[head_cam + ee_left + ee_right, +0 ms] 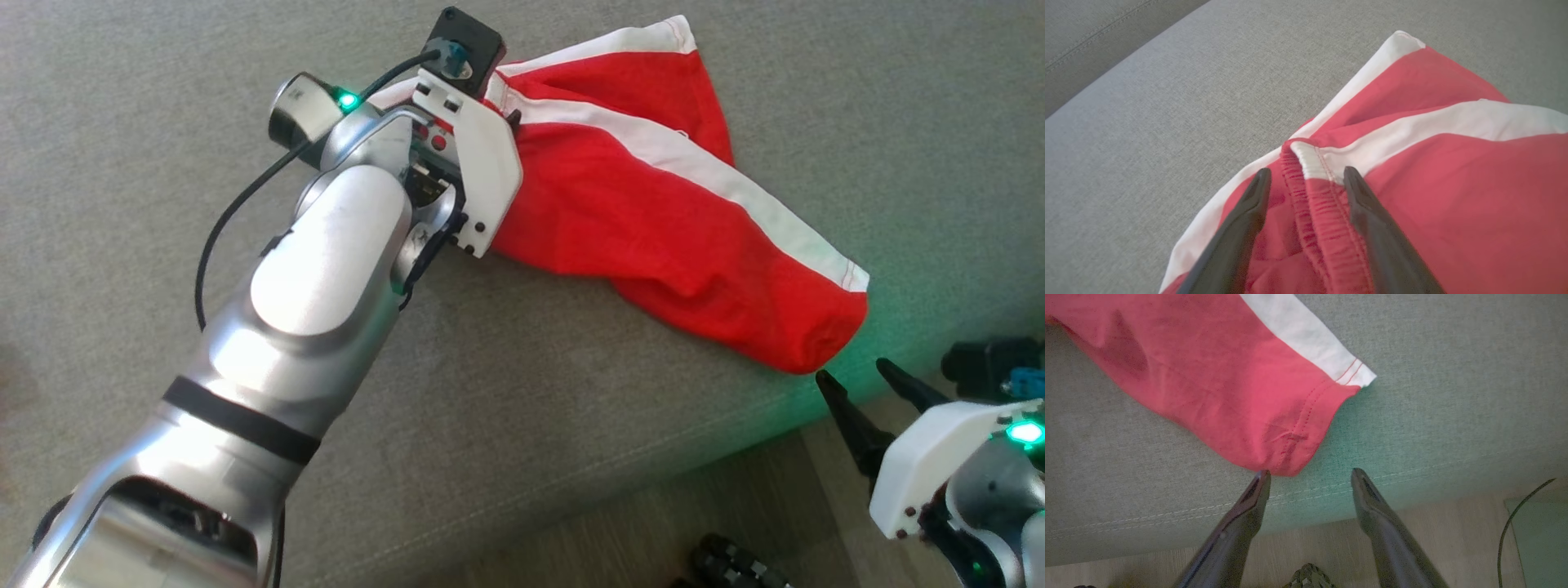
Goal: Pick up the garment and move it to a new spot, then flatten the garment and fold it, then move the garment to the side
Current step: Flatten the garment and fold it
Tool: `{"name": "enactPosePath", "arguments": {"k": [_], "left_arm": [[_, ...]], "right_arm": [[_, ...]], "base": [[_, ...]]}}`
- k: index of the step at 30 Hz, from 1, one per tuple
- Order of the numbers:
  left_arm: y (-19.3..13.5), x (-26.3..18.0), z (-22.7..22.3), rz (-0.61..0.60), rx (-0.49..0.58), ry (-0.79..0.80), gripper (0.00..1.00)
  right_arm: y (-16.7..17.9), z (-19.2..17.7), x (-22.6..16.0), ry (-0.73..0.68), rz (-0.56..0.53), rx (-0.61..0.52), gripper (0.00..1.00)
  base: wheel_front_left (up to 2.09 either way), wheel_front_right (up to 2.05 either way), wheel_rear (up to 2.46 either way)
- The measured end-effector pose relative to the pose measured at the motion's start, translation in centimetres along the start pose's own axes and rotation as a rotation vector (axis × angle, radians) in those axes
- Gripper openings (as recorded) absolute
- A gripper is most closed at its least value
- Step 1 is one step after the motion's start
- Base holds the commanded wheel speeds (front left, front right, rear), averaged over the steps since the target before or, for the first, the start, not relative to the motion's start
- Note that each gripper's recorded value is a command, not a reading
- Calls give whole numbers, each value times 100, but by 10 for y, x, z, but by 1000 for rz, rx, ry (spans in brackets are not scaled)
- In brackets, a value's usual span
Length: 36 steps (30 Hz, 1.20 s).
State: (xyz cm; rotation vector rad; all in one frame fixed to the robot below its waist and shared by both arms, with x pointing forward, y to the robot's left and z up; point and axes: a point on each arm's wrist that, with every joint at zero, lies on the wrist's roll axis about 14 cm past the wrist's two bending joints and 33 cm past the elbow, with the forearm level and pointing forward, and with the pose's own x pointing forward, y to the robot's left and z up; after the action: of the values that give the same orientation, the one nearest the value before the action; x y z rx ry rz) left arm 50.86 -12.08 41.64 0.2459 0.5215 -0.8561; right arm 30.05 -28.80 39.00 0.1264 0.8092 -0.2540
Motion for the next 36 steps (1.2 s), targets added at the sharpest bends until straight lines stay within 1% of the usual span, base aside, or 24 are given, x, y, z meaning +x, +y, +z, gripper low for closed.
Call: {"name": "enactPosePath", "arguments": {"k": [4, 5, 8, 9, 10, 11, 12, 13, 17, 22, 24, 27, 31, 34, 36], "left_arm": [[-5, 4, -1, -16, -1, 22, 64], [-5, 4, -2, -18, -1, 25, 49], [-8, 6, -4, -26, 4, 33, 36], [-9, 7, -3, -28, 7, 33, 36], [-9, 7, -3, -29, 13, 33, 30], [-9, 8, -1, -30, 19, 29, 19], [-9, 8, 2, -33, 16, 20, 4], [-10, 8, 4, -36, 12, 13, 0], [-14, 5, 14, -53, 3, -38, 0], [-14, -15, 55, -71, -61, -248, 0], [-10, -30, 59, -67, -112, -314, 0], [3, -55, 34, -39, -213, -339, 0], [20, -92, -9, 47, -315, -321, 0], [24, -115, -18, 90, -350, -340, 0], [23, -125, -20, 97, -371, -350, 0]], "right_arm": [[-1, 4, 1, -20, -7, 3, 100], [-1, 6, 2, -27, -7, 4, 100], [-2, 6, 2, -32, -10, 10, 100], [-3, 5, 2, -32, -11, 11, 100], [-3, 5, 2, -30, -13, 12, 100], [-4, 4, 2, -28, -14, 13, 100], [-4, 4, 2, -28, -15, 13, 100], [-4, 4, 2, -28, -16, 13, 100], [-4, 11, 1, -69, -16, 7, 100], [0, 40, 4, -190, -8, 17, 100], [3, 47, 4, -222, 1, 35, 100], [9, 50, 5, -235, 20, 58, 100], [16, 51, 7, -251, 52, 100, 100], [18, 53, 9, -265, 64, 142, 100], [15, 51, 13, -261, 61, 170, 100]], "base": [[0, 0, 0], [0, 0, 0], [0, 0, 0], [0, 0, 0], [0, 0, 0], [0, 0, 0], [0, 0, 0], [0, 0, 0], [0, 0, 0], [0, 0, 0], [0, 0, 0], [0, 0, 0], [0, 0, 0], [0, 0, 0], [0, 0, 0]]}}
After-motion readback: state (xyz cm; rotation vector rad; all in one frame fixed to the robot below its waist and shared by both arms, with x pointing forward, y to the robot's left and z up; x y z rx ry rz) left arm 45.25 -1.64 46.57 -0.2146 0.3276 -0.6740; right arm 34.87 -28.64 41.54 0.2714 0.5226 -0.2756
